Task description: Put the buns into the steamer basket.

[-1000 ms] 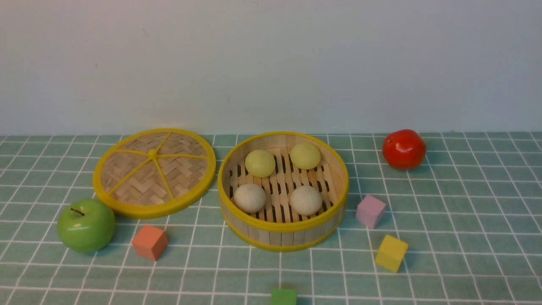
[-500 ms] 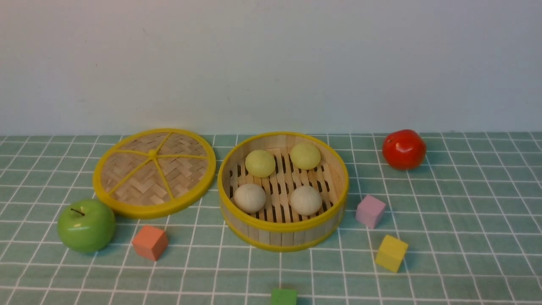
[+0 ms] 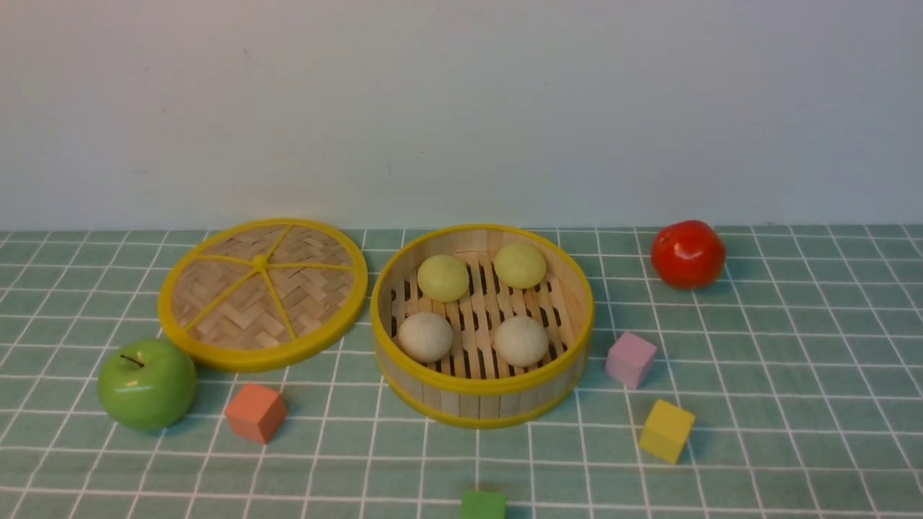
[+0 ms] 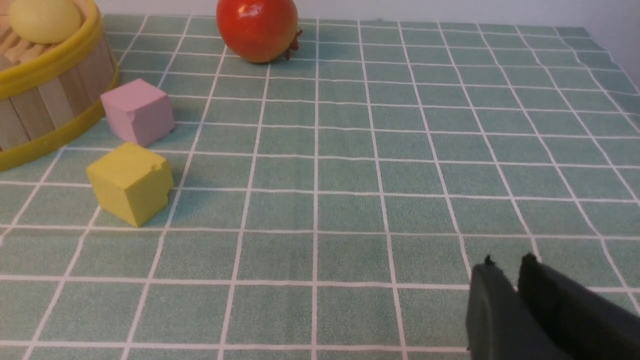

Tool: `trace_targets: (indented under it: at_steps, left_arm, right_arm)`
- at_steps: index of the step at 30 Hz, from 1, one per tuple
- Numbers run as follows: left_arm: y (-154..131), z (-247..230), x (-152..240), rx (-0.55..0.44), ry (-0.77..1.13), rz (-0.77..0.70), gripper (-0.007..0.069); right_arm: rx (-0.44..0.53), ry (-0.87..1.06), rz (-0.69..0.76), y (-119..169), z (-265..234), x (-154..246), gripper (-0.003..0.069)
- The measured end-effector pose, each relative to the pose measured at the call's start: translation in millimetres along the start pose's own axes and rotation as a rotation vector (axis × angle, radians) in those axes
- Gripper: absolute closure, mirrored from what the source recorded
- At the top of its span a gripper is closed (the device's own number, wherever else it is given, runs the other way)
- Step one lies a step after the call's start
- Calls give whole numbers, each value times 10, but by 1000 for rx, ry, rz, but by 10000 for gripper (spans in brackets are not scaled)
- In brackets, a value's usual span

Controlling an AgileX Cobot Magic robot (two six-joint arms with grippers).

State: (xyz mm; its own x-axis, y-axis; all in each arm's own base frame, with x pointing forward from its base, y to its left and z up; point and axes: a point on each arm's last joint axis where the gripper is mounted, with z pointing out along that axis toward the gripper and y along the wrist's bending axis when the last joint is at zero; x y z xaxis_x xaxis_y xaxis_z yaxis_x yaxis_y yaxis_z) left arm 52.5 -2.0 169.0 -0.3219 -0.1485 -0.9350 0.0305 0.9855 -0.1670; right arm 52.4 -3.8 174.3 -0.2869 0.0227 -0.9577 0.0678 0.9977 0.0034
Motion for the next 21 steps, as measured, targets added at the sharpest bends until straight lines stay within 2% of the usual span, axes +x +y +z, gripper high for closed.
trace_targets:
  at_steps: [21]
  left_arm:
    - [0,0,0,0,0,0,388]
  right_arm:
    - [0,0,-10,0,0,0,550]
